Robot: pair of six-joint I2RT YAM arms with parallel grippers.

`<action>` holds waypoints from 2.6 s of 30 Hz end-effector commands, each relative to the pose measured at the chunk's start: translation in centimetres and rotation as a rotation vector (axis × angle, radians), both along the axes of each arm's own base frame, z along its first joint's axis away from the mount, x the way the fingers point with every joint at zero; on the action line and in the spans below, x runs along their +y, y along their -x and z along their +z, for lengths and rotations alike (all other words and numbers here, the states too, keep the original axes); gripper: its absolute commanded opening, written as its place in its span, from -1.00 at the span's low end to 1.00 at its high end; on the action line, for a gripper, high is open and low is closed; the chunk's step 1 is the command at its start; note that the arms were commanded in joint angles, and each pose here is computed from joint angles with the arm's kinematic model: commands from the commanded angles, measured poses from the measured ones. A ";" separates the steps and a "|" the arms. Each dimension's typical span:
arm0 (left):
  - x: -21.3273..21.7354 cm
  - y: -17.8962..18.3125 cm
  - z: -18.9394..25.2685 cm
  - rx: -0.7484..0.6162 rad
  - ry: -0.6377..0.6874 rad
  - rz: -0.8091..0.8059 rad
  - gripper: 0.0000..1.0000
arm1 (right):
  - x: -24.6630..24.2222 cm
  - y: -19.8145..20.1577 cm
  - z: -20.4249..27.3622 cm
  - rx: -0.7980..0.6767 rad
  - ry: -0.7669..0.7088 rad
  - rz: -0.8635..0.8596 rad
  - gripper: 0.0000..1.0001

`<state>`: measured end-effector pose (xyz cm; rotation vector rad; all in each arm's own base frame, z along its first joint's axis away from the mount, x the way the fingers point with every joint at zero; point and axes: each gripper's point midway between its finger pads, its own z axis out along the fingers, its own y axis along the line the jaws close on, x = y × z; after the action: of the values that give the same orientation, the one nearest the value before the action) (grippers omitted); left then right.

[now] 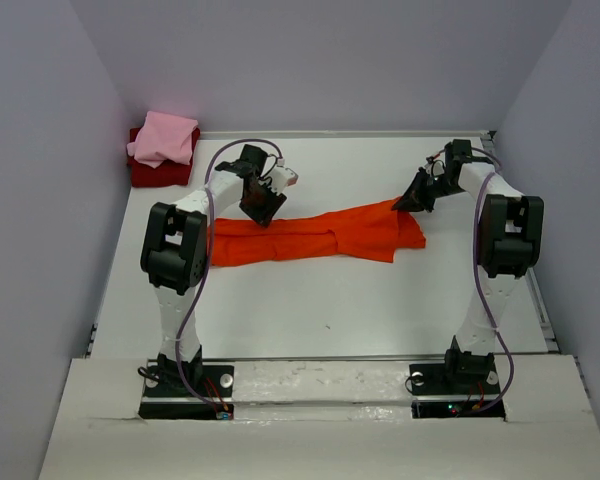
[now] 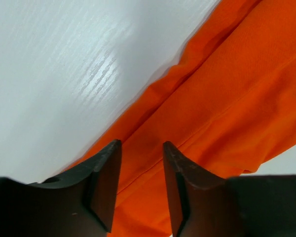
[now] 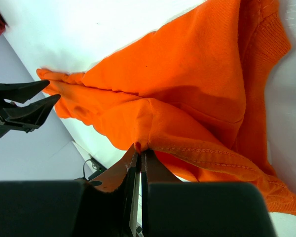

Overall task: Fold and stack the t-shirts
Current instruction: Fold the other side of the tshirt into a rectangle

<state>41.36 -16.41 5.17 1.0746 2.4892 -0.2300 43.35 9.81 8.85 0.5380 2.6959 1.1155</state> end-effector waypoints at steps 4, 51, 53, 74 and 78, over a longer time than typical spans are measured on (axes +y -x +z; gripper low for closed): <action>-0.6 1.2 2.0 0.004 0.058 -0.039 0.14 | 0.4 -0.4 0.7 -0.015 -0.003 0.009 -0.93; -1.1 1.7 1.2 0.061 0.084 -0.052 -0.93 | 0.5 -1.3 2.1 -0.040 -0.011 0.000 -0.93; -0.9 1.4 1.4 0.048 0.077 -0.044 -0.93 | 0.4 -1.5 2.6 -0.035 -0.010 -0.002 -0.93; 0.8 -1.1 2.0 0.000 0.017 0.033 -0.95 | 0.3 -6.0 0.4 -0.008 -0.023 -0.034 -0.96; 1.2 -1.6 1.8 -0.006 -0.006 0.050 -0.95 | 0.1 -8.1 0.6 -0.042 -0.018 -0.051 -1.00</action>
<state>41.90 -15.96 5.83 1.0451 2.5084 -0.2616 49.18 9.74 7.70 0.6006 2.6874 1.1279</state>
